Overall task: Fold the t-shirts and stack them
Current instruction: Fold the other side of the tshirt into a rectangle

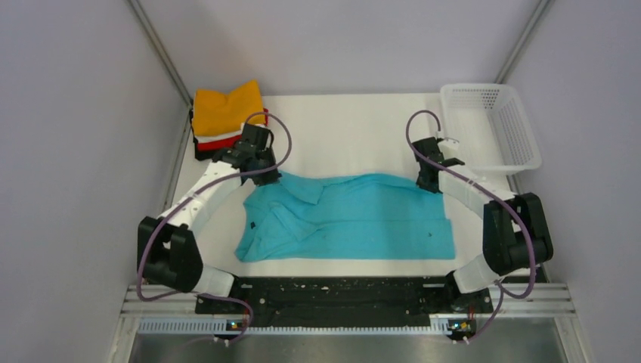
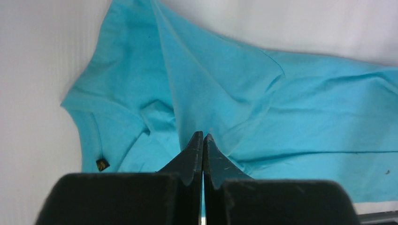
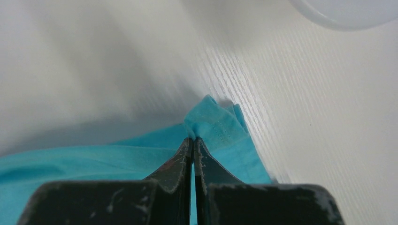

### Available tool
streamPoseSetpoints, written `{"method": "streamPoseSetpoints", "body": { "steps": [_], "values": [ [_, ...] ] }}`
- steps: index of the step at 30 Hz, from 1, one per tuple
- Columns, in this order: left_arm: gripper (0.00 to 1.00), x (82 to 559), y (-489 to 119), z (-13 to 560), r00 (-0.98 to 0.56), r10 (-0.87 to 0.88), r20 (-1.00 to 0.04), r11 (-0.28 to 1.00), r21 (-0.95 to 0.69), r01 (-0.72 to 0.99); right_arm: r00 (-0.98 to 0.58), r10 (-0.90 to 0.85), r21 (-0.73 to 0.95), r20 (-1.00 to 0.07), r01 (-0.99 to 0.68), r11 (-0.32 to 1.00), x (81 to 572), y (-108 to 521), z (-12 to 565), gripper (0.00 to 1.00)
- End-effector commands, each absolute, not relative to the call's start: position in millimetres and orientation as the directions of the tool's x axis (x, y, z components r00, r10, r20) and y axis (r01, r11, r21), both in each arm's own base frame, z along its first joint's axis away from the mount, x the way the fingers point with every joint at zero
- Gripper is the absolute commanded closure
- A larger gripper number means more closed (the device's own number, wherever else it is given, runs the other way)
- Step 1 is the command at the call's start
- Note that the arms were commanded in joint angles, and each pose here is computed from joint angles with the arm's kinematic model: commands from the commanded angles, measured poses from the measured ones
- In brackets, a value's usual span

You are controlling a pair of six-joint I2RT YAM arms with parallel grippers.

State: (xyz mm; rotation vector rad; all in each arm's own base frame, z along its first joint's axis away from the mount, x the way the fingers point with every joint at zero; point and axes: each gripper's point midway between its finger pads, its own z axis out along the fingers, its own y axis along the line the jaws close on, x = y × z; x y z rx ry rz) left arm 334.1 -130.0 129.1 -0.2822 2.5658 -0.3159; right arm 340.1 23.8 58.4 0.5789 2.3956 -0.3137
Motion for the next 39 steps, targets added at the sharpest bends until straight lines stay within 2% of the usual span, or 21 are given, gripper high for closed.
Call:
{"method": "streamPoseSetpoints", "body": {
  "steps": [1, 8, 18, 22, 26, 29, 31, 32, 33, 34, 36, 37, 38, 39],
  "values": [
    [1.00, 301, -119, 143, -0.811, -0.338, -0.478, 0.930, -0.301, -0.210, -0.696, 0.294, -0.079, -0.655, 0.450, 0.890, 324, 23, 82, 1.00],
    [1.00, 255, -123, 138, -0.821, -0.411, -0.395, 0.894, -0.351, -0.279, -0.690, 0.268, -0.071, -0.672, 0.420, 0.905, 320, 22, 99, 1.00],
    [1.00, 220, -112, 166, -0.787, -0.482, -0.387, 0.862, -0.373, -0.344, -0.682, 0.246, -0.054, -0.689, 0.387, 0.920, 331, 28, 120, 1.00],
    [1.00, 208, -101, 155, -0.779, -0.488, -0.394, 0.865, -0.337, -0.372, -0.688, 0.246, -0.053, -0.683, 0.382, 0.923, 323, 26, 117, 1.00],
    [1.00, 191, -104, 133, -0.805, -0.486, -0.339, 0.861, -0.340, -0.377, -0.717, 0.243, -0.079, -0.653, 0.383, 0.920, 311, 23, 103, 1.00],
    [1.00, 171, -96, 106, -0.816, -0.508, -0.276, 0.855, -0.279, -0.437, -0.732, 0.250, -0.106, -0.633, 0.403, 0.909, 302, 18, 94, 1.00],
    [1.00, 155, -93, 90, -0.821, -0.530, -0.214, 0.843, -0.241, -0.481, -0.742, 0.261, -0.126, -0.618, 0.421, 0.898, 293, 14, 87, 0.94],
    [0.97, 149, -92, 84, -0.821, -0.537, -0.191, 0.839, -0.224, -0.497, -0.745, 0.270, -0.129, -0.610, 0.430, 0.893, 288, 13, 84, 0.90],
    [0.83, 142, -89, 79, -0.815, -0.553, -0.171, 0.830, -0.198, -0.522, -0.751, 0.279, -0.134, -0.599, 0.437, 0.889, 283, 12, 80, 0.84],
    [0.69, 136, -85, 77, -0.811, -0.563, -0.158, 0.825, -0.172, -0.539, -0.753, 0.289, -0.137, -0.591, 0.447, 0.884, 278, 11, 78, 0.74],
    [0.58, 129, -82, 79, -0.812, -0.563, -0.154, 0.826, -0.158, -0.542, -0.762, 0.300, -0.144, -0.574, 0.455, 0.879, 269, 9, 76, 0.65],
    [0.48, 127, -81, 84, -0.813, -0.560, -0.160, 0.828, -0.162, -0.538, -0.764, 0.307, -0.149, -0.568, 0.462, 0.874, 265, 8, 78, 0.56],
    [0.35, 127, -80, 89, -0.813, -0.557, -0.169, 0.829, -0.167, -0.533, -0.766, 0.308, -0.158, -0.564, 0.467, 0.870, 260, 6, 82, 0.46],
    [0.16, 129, -80, 96, -0.808, -0.559, -0.185, 0.828, -0.180, -0.531, -0.757, 0.315, -0.154, -0.573, 0.476, 0.866, 258, 4, 87, 0.37]
  ]
}}
